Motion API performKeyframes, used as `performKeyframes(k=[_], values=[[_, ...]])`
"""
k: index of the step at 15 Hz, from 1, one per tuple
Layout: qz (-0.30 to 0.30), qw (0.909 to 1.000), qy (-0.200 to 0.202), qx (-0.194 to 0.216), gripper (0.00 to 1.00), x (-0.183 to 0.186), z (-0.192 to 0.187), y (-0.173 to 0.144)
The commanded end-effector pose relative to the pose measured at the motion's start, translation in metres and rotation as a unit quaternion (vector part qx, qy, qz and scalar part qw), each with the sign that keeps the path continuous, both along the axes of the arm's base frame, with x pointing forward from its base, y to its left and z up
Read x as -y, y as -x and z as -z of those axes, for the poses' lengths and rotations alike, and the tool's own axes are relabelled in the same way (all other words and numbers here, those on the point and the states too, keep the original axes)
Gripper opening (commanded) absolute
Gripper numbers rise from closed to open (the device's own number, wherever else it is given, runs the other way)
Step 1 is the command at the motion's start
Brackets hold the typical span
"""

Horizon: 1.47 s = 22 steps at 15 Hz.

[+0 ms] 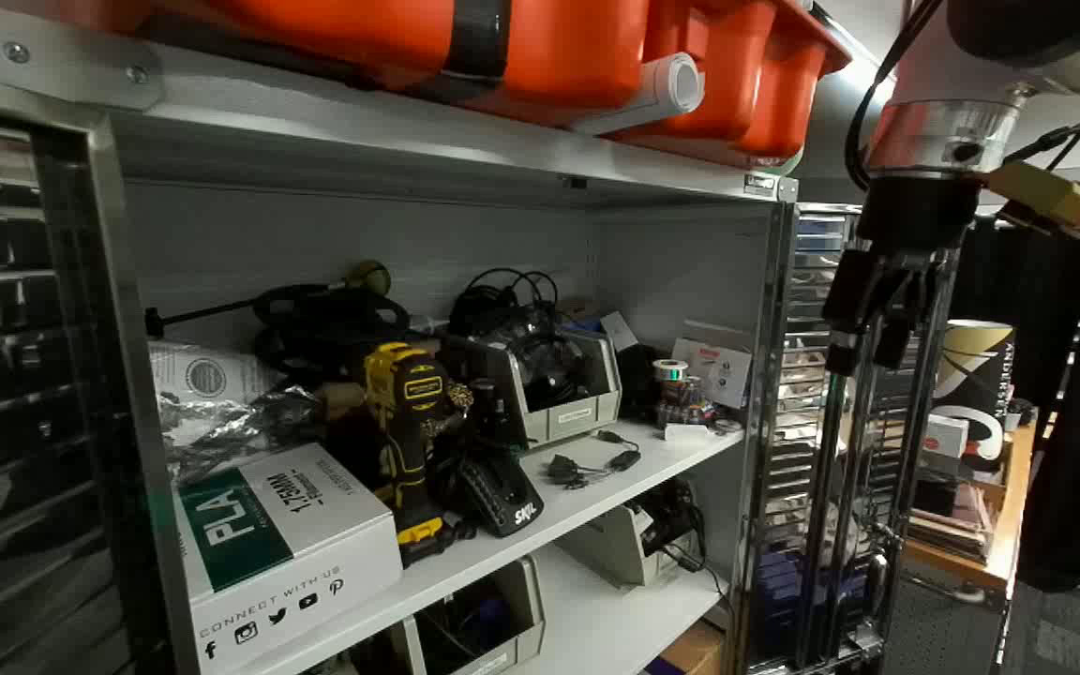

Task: Put the multi USB charging cable in the gray box

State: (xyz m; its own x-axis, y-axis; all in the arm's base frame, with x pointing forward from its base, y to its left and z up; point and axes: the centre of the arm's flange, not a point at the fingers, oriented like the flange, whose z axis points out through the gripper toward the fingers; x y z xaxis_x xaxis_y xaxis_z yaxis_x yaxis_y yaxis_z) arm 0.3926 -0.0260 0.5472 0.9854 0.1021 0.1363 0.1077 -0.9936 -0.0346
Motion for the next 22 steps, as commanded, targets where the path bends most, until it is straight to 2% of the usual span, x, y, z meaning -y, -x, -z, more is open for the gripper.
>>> performKeyframes(k=[1, 13, 18, 22], values=[[0.000, 1.0000, 0.000, 0.003, 1.00, 0.000, -0.003, 0.000], [0.007, 0.9998, 0.000, 0.019, 1.00, 0.003, -0.010, -0.004], [0.033, 0.9994, 0.005, -0.007, 1.00, 0.021, 0.015, -0.030], [0.057, 0.9966, 0.011, -0.059, 1.00, 0.045, 0.057, -0.057]])
